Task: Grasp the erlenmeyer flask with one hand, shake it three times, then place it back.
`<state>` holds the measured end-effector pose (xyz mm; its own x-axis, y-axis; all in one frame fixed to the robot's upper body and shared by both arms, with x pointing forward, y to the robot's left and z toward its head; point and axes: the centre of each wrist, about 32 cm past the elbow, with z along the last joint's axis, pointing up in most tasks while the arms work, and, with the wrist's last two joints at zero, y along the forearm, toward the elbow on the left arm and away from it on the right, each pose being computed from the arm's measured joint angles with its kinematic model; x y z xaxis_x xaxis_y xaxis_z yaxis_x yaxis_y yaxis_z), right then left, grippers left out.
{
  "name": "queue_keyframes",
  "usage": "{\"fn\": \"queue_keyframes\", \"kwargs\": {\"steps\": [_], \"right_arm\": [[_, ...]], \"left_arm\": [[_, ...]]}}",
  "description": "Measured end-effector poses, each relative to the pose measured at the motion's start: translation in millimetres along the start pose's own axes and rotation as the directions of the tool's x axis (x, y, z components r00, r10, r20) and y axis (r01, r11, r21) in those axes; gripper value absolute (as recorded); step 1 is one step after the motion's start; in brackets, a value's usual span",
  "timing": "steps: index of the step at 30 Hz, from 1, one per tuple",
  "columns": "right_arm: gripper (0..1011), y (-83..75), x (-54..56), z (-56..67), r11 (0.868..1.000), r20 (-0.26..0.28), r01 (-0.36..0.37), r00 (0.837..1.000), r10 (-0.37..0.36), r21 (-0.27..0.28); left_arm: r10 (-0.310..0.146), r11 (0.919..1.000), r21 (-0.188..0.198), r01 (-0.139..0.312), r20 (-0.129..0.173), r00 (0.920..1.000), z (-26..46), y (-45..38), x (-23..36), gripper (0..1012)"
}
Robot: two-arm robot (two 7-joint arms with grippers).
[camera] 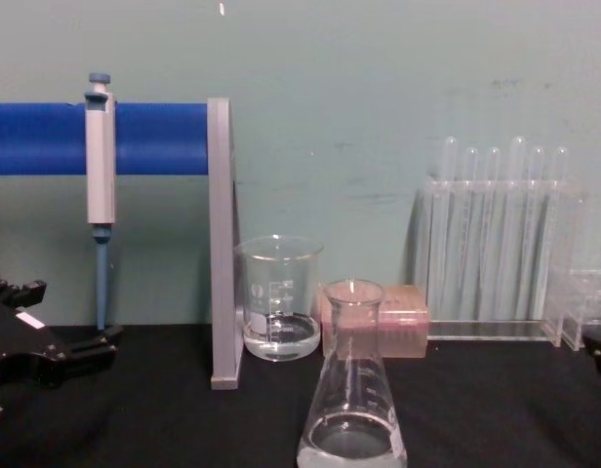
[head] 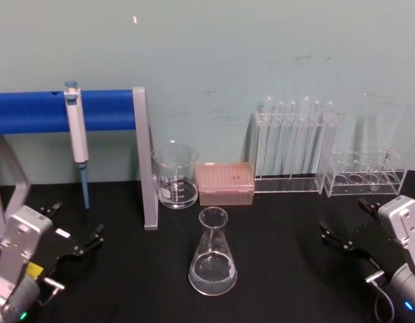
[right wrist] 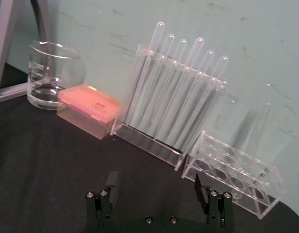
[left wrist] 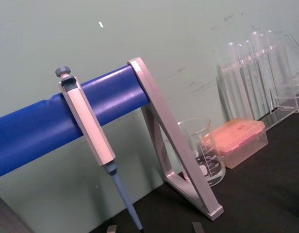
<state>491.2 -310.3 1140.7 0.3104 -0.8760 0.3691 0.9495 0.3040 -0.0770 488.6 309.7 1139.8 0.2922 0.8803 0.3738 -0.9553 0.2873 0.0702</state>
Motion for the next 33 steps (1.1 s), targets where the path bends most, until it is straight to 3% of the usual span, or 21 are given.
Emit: {"fn": "queue_keyframes", "kwargs": {"steps": [9, 19, 26, 33], "right_arm": [[1002, -3.0, 0.9, 3.6, 0.999, -0.044, -0.049, 0.998, 0.05, 0.018], [1002, -6.6, -6.6, 9.9, 0.985, -0.123, -0.159, 0.978, 0.166, 0.059], [1002, -2.0, -14.3, 13.7, 0.963, -0.149, -0.253, 0.953, 0.265, 0.097], [1002, 6.5, -20.1, 15.5, 0.927, -0.166, -0.345, 0.915, 0.367, 0.146]], "left_arm": [[0.0, 1.0, 0.0, 0.0, 0.0, 1.0, 0.0, 0.0, 0.0, 1001], [0.0, 1.0, 0.0, 0.0, 0.0, 1.0, 0.0, 0.0, 0.0, 1001], [0.0, 1.0, 0.0, 0.0, 0.0, 1.0, 0.0, 0.0, 0.0, 1001], [0.0, 1.0, 0.0, 0.0, 0.0, 1.0, 0.0, 0.0, 0.0, 1001]]}}
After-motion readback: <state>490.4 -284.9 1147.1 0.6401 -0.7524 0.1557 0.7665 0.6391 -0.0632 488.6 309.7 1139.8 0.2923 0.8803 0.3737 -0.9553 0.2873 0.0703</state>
